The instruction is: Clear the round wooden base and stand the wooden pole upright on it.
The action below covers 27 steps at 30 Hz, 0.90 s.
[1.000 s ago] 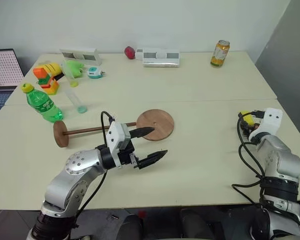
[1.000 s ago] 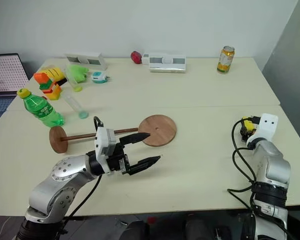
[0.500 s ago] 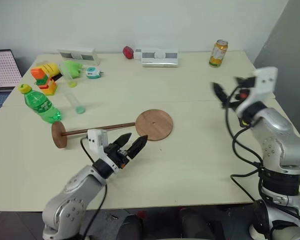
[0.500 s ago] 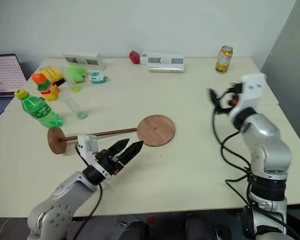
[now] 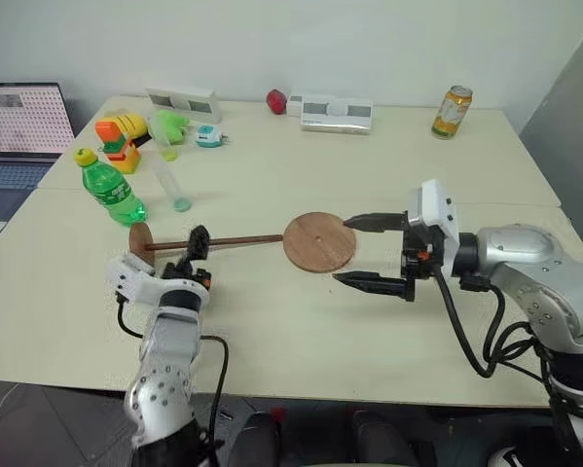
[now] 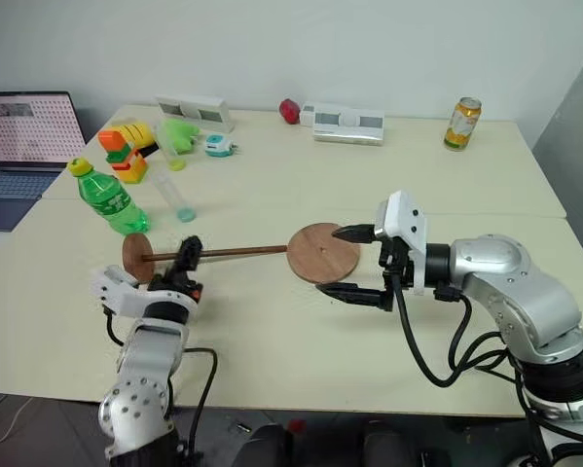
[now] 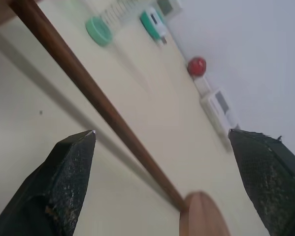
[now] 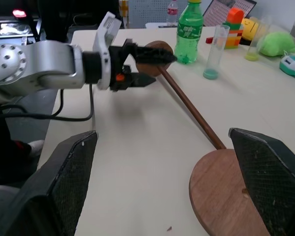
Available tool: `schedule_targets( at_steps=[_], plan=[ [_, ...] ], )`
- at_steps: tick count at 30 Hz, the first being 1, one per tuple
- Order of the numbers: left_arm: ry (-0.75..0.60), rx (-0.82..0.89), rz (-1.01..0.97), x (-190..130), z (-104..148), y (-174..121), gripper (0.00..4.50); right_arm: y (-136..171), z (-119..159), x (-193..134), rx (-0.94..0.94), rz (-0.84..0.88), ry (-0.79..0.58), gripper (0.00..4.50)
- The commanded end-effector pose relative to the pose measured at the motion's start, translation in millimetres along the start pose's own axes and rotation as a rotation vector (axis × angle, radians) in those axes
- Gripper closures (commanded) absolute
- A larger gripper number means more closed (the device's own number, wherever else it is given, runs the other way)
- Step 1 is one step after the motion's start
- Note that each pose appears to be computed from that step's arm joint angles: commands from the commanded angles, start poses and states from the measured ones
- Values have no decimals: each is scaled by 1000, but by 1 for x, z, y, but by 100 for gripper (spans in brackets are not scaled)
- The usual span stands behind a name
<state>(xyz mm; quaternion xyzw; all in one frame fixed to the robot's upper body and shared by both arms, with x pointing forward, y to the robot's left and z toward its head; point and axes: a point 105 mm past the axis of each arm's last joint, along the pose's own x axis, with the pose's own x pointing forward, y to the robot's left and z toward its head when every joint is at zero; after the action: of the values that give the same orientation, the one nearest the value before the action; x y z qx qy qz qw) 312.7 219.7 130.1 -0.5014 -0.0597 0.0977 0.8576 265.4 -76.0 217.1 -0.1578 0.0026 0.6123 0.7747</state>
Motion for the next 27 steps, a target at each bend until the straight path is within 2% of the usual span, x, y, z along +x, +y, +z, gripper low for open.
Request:
schedule_targets(
  at_steps=[1,8,16,22,27],
  plan=[
    [-48,-104,17,2,-3,10,0,6,21,-2,-37,28,-48,4],
    [-64,-107,7,14,0,21,0,11,35,-1,15,25,-83,4],
    [-2,-170,-5,33,-17,26,0,13,35,0,30,12,-80,4],
    [-42,-187,3,41,-11,30,0,10,36,-1,38,-11,-88,4],
    [-39,-210,-2,41,-11,30,86,9,36,-1,40,-17,-91,0]
  ],
)
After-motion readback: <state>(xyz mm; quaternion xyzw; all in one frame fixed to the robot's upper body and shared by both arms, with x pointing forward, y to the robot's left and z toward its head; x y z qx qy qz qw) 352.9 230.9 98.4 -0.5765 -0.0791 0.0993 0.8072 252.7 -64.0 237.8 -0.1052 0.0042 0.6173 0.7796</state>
